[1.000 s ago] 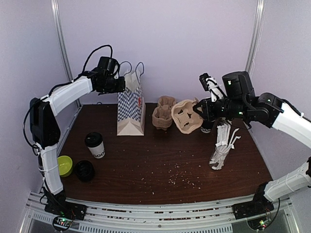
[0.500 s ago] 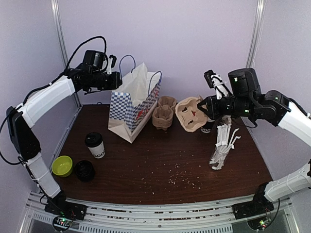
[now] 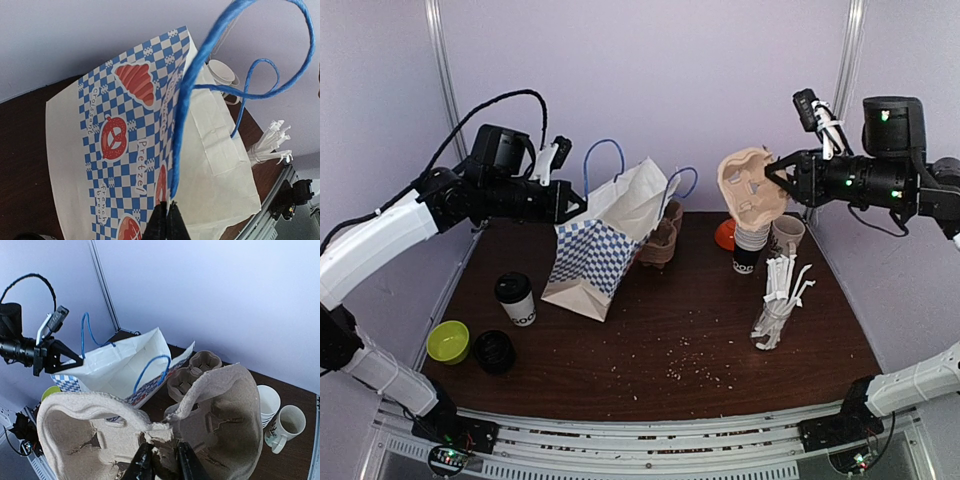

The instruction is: Pack the takeout coffee

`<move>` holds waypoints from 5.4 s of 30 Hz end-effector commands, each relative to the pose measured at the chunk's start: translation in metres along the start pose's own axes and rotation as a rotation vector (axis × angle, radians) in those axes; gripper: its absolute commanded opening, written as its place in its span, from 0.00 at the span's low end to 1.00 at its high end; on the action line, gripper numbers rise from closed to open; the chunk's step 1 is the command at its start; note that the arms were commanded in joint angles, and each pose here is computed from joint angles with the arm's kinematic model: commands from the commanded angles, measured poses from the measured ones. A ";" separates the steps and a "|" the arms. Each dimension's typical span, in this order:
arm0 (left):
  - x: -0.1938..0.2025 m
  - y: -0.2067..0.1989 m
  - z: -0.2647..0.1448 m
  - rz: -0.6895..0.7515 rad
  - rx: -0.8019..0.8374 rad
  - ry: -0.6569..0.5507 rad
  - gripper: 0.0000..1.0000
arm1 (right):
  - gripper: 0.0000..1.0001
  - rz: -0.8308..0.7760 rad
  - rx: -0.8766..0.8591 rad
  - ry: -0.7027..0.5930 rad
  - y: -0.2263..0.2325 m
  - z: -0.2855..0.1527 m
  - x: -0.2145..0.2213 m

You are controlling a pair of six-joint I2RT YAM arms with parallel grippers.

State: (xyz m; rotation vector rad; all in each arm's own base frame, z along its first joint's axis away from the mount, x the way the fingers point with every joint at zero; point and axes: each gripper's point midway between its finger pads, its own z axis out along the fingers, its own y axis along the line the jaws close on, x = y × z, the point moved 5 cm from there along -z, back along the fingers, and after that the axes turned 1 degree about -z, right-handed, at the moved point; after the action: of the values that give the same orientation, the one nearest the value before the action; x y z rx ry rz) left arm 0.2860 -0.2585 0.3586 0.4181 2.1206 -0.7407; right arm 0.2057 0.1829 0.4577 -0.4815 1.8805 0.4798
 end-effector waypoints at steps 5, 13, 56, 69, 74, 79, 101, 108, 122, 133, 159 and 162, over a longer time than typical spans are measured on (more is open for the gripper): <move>0.016 -0.021 -0.040 -0.075 0.089 -0.034 0.00 | 0.18 0.003 -0.035 -0.023 0.003 -0.020 -0.025; 0.025 -0.032 -0.068 -0.077 0.177 -0.023 0.00 | 0.18 0.022 -0.183 -0.038 0.022 -0.024 -0.037; 0.075 -0.062 0.003 -0.017 0.294 0.101 0.00 | 0.21 0.166 -0.630 0.320 0.099 0.069 0.013; 0.075 -0.062 -0.002 -0.006 0.295 0.090 0.00 | 0.21 0.228 -0.648 0.431 0.106 0.090 0.051; 0.073 -0.063 -0.004 -0.003 0.305 0.082 0.00 | 0.19 0.233 -0.593 0.476 0.105 0.102 0.068; 0.075 -0.062 -0.003 0.000 0.305 0.087 0.00 | 0.19 0.249 -0.609 0.437 0.107 0.101 0.058; 0.074 -0.062 -0.012 -0.015 0.310 0.076 0.00 | 0.19 0.208 -0.513 0.349 0.111 0.098 0.026; 0.073 -0.062 -0.015 -0.026 0.314 0.071 0.00 | 0.19 0.194 -0.510 0.388 0.121 0.106 0.040; 0.076 -0.058 -0.015 -0.038 0.288 0.071 0.00 | 0.17 0.094 -0.331 0.536 0.105 0.124 0.084; 0.081 -0.052 -0.010 -0.054 0.256 0.078 0.00 | 0.17 0.050 -0.242 0.629 0.097 0.137 0.110; 0.092 -0.047 0.006 -0.074 0.229 0.111 0.00 | 0.17 0.004 -0.096 0.718 0.118 0.191 0.171; 0.094 -0.046 0.007 -0.074 0.227 0.117 0.00 | 0.19 0.011 -0.108 0.741 0.120 0.194 0.179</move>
State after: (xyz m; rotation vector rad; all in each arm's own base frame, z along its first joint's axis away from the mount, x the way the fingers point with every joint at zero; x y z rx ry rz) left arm 0.2082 -0.2897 0.2990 0.5190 2.1945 -1.0076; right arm 0.2293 0.3628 0.2551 -0.8183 2.5437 0.4504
